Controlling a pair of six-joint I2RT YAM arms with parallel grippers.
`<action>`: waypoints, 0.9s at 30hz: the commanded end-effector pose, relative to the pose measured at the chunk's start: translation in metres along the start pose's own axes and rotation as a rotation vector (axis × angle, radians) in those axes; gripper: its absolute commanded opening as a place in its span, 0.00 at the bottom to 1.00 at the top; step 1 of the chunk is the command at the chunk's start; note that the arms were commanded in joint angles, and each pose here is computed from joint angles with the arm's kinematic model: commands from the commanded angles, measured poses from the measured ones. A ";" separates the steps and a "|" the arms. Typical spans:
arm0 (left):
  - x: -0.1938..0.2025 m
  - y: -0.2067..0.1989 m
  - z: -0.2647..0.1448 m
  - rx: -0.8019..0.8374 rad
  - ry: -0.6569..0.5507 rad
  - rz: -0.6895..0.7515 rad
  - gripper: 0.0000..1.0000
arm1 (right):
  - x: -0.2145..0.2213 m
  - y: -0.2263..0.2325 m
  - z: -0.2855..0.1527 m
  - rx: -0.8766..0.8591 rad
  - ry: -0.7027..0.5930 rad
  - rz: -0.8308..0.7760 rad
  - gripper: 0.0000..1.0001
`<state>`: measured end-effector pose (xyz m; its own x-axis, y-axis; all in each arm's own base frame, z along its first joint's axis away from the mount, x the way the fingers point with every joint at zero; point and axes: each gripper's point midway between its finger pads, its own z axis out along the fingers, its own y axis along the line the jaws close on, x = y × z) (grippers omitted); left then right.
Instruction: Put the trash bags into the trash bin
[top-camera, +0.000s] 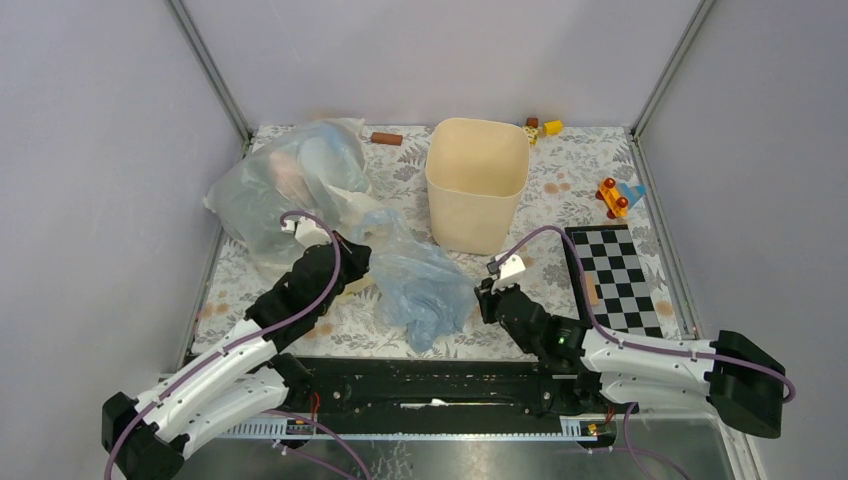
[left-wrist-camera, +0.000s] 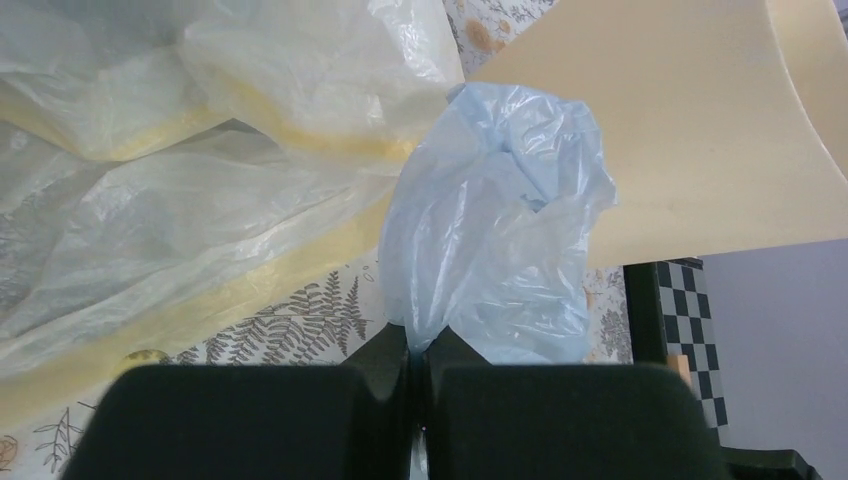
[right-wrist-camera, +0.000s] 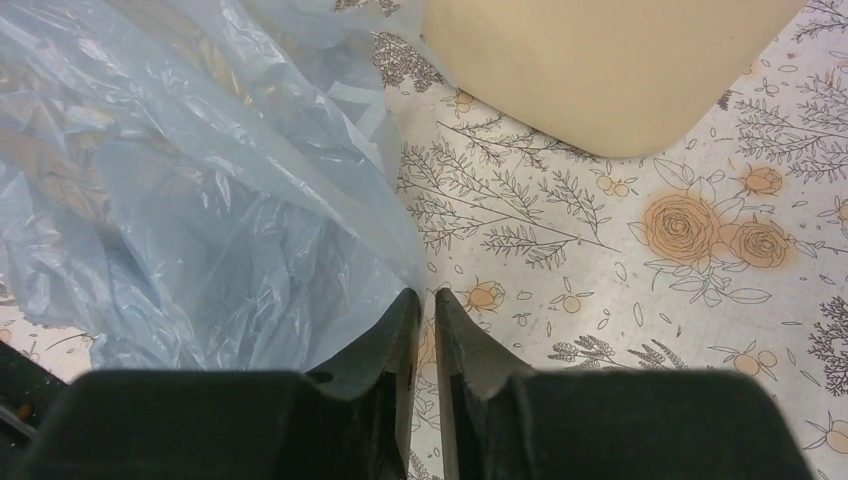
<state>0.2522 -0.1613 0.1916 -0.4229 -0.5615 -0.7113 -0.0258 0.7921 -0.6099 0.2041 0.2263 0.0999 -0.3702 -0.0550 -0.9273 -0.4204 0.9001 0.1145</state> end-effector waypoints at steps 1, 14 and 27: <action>-0.013 -0.001 0.000 -0.001 -0.052 0.022 0.00 | -0.032 0.010 -0.004 -0.032 -0.062 0.027 0.19; 0.017 0.056 0.010 -0.128 0.071 0.036 0.00 | -0.092 0.010 -0.018 0.043 -0.056 -0.003 0.00; 0.037 0.081 0.022 -0.117 0.144 -0.044 0.00 | -0.084 0.009 -0.036 0.008 0.034 -0.007 0.56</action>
<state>0.2472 -0.1077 0.0973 -0.5448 -0.5496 -0.6333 -0.2202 0.8225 -0.5244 0.2167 0.1978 0.1854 -0.3450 -0.0395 -0.9378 -0.2737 0.9599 0.0602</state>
